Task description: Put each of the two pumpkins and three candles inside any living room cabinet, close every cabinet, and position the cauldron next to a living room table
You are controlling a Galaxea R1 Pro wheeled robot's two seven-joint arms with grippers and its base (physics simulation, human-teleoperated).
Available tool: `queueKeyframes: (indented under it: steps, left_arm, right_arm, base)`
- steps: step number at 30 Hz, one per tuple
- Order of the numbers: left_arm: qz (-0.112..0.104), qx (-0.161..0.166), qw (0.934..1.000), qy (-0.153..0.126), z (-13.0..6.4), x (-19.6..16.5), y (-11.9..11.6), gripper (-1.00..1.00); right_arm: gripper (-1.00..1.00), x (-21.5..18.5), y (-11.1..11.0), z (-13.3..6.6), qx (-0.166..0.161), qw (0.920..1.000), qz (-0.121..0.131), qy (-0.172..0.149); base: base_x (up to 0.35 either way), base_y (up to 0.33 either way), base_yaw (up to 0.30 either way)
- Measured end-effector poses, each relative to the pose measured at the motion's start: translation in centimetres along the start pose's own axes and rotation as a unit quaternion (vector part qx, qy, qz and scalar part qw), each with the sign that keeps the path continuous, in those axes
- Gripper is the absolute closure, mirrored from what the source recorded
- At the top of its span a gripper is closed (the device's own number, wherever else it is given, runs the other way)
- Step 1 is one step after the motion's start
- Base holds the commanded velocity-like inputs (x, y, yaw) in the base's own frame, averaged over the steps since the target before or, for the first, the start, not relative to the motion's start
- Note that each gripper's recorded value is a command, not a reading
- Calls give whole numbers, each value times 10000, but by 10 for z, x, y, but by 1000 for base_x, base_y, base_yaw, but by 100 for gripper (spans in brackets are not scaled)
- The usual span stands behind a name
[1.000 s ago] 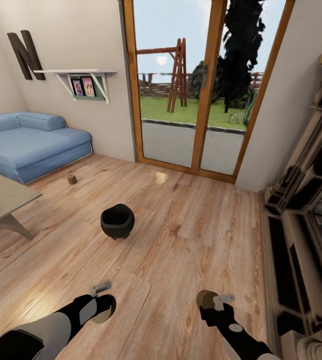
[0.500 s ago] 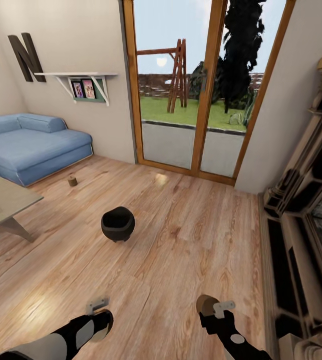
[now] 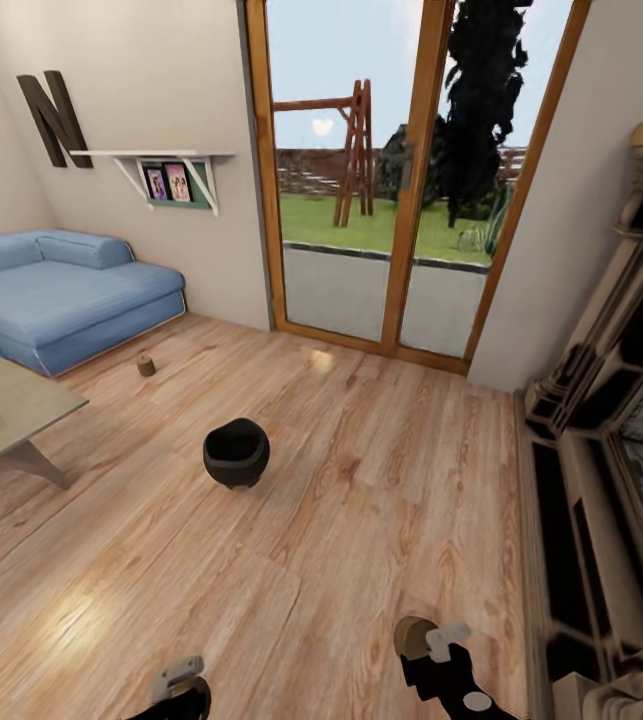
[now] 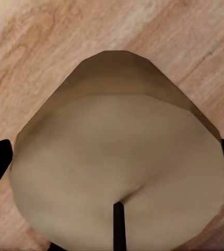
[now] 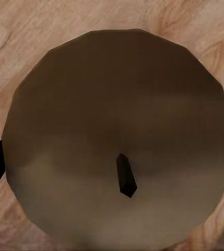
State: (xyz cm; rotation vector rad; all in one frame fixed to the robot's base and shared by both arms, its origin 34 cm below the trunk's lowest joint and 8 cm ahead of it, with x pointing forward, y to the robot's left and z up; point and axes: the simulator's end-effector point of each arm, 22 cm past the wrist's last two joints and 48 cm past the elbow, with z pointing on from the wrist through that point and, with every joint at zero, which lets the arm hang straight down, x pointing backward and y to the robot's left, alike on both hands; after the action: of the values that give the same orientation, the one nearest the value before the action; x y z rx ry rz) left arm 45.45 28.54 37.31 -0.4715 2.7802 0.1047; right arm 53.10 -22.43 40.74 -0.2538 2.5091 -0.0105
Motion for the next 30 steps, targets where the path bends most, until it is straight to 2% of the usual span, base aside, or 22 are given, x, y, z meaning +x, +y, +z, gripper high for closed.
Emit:
queueKeyframes:
  steps: [3,10,30]
  left_arm:
    - [9,-95,10000,24,-5,10,9,100]
    - [28,-156,9998,93,-18,16,16,100]
    - [40,-174,9997,146,-52,9,19,100]
  right_arm:
    - [100,16,2,-8,-42,9997,-95,198]
    - [100,57,11,-32,-120,9984,-122,545]
    - [100,42,9,-63,-128,9980,-91,615]
  base:
    - [0,0,0]
    - [0,0,0]
    - [0,0,0]
